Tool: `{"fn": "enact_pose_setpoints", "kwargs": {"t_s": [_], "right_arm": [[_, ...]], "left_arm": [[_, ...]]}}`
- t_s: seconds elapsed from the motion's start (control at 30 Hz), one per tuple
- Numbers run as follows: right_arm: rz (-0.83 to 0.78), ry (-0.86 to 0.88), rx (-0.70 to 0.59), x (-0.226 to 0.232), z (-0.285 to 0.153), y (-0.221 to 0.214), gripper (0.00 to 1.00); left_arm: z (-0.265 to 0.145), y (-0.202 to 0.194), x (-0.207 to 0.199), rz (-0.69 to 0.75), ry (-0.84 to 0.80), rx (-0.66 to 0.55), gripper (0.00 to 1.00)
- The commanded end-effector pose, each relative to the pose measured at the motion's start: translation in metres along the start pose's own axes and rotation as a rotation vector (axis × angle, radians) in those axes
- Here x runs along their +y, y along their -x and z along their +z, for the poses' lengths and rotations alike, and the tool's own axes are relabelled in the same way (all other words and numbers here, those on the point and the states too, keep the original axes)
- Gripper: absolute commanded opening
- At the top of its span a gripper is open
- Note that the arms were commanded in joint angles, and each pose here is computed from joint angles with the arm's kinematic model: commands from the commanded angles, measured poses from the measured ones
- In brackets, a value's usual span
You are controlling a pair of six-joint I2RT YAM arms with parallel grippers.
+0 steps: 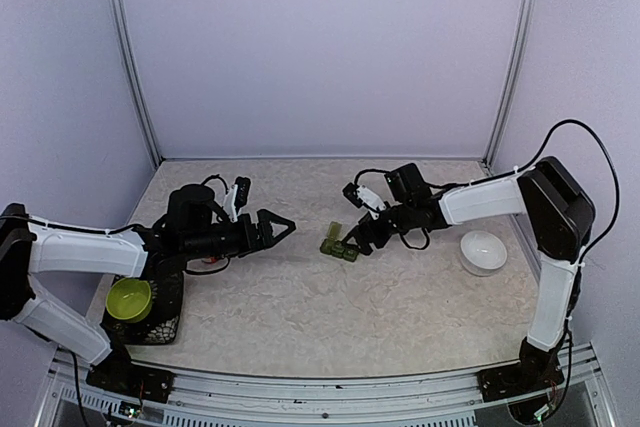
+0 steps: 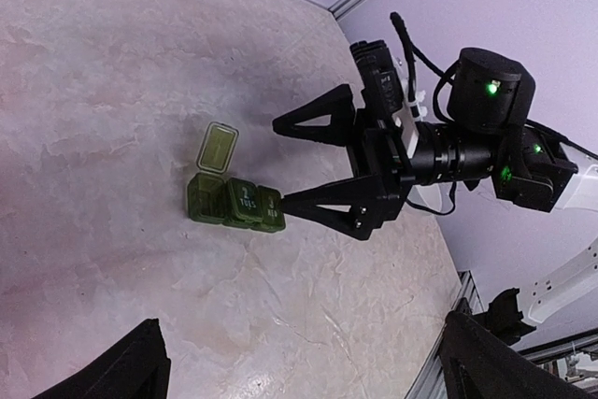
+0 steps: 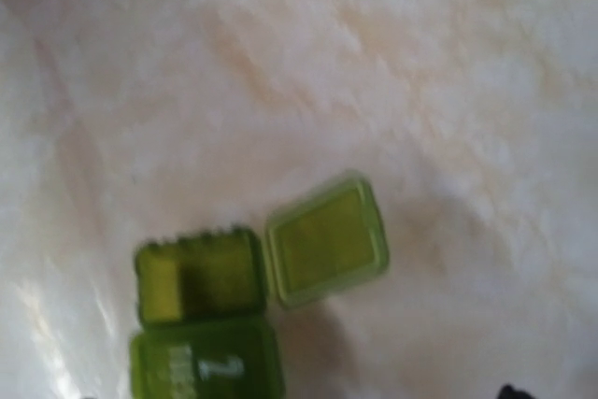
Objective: Sort the pills into containers
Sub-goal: Adjust the pill container at the center of the board.
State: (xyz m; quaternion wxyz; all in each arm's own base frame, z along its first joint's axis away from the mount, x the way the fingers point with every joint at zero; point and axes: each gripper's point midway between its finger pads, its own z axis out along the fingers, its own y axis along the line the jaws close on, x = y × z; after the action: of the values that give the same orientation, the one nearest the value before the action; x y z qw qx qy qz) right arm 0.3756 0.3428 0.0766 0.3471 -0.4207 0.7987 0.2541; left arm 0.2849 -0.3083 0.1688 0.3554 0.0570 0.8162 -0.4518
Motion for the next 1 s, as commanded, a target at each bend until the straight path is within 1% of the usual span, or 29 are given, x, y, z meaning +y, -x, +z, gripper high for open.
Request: {"fn": "enact_pose_setpoints", "kwargs": {"t_s": [0.0,0.23,0.33,0.73,0.97], "right_arm": [[-0.015,-0.026,0.069,0.005,0.0,-0.023,0.92],[-0.045,-0.035,0.105,0.017,0.003,-0.037,0.97],[-0.041,-0.069,0.123,0.012,0.006,-0.041,1.0],[-0.031,-0.24,0.212,-0.02,0.011,-0.064,1.0],[-0.005,-0.31,0.207,-0.04,0.007,-0.061,1.0]], "left_arm": [[0.002,-0.001,0.001,0.005,-0.006,-0.01,0.99],[0.002,-0.001,0.001,0.004,-0.006,-0.01,0.99],[0.002,-0.002,0.001,0.002,-0.005,-0.009,0.99],[0.0,0.002,-0.001,0.009,0.0,-0.016,0.99],[0.004,0.004,-0.001,0.008,0.0,-0.014,0.99]]}}
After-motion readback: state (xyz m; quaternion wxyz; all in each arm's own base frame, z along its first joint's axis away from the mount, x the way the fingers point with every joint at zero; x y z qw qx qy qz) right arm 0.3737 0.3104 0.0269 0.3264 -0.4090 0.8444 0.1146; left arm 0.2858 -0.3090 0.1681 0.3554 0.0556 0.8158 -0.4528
